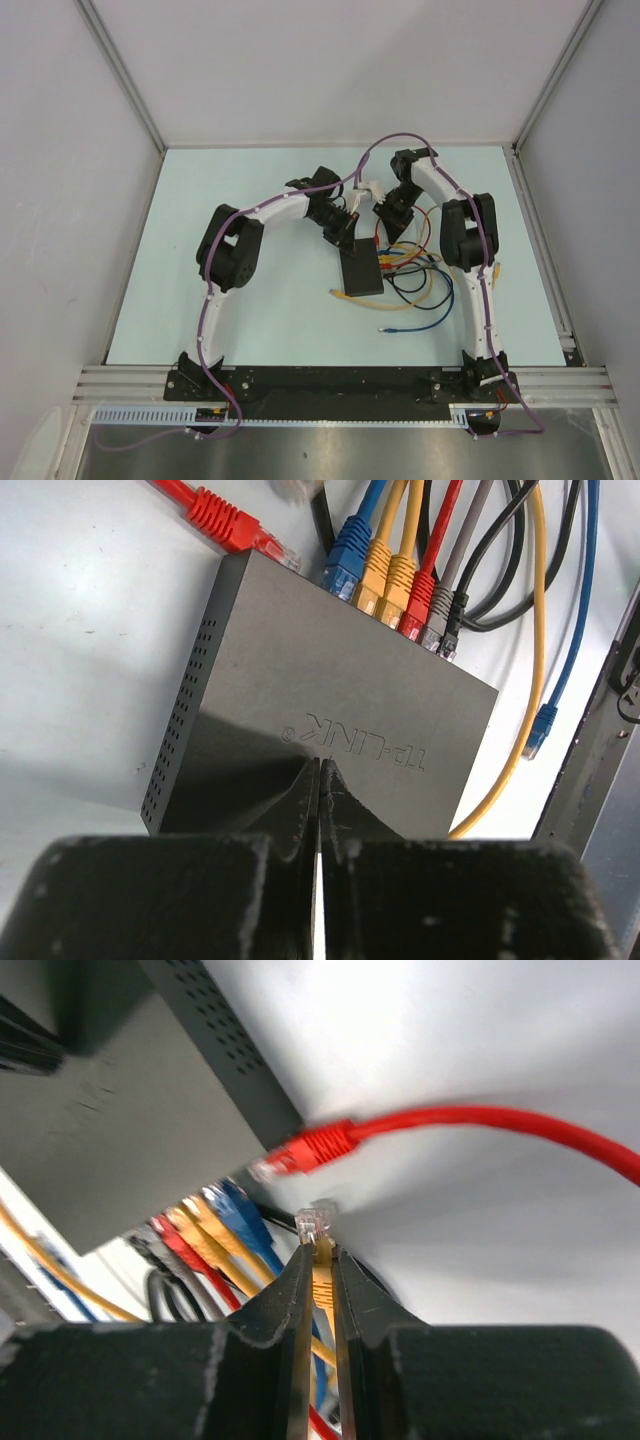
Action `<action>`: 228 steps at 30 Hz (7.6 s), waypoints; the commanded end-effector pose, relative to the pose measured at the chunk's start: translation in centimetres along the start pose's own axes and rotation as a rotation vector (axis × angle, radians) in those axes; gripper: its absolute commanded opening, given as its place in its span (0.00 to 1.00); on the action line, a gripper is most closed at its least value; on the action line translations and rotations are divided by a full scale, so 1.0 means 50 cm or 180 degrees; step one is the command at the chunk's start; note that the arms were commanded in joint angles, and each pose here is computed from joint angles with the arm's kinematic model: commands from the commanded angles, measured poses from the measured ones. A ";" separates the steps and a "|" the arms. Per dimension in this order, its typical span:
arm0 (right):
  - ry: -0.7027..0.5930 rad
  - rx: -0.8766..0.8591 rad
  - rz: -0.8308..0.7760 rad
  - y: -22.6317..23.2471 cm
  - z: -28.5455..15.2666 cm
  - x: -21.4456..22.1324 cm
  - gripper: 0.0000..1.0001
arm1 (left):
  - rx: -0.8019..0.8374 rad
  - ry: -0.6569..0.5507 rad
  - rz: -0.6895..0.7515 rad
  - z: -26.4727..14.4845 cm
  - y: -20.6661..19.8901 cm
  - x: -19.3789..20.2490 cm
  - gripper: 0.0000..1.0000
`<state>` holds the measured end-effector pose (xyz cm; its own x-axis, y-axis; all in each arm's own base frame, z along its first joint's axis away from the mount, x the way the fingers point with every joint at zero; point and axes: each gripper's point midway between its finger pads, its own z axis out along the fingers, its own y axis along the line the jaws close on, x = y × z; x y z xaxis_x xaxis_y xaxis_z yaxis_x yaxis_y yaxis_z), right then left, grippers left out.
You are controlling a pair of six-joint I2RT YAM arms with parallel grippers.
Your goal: Pull the plug from the switch port
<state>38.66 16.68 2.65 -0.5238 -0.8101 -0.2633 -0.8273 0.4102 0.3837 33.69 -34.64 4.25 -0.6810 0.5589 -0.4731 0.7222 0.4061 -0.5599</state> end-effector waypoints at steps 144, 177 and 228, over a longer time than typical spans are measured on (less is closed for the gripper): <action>-0.0912 0.0935 0.1707 0.291 -0.080 0.147 0.00 | 0.0476 0.0061 0.0091 0.095 -0.150 0.155 0.00; -0.1236 -0.1851 0.0247 0.648 -0.241 -0.021 0.00 | 0.0445 -0.0444 -0.0386 -0.053 -0.110 0.066 0.02; -0.1617 0.1123 0.1014 0.032 -0.131 -0.193 0.72 | -0.0615 -0.1005 -0.1330 -0.254 0.062 0.053 0.52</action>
<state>46.95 20.11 10.31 -0.6661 -0.4320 -0.6080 -0.5604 0.8278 0.0259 32.85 -21.17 8.46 -0.9033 0.1313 -0.4083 0.3719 0.7141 -0.5931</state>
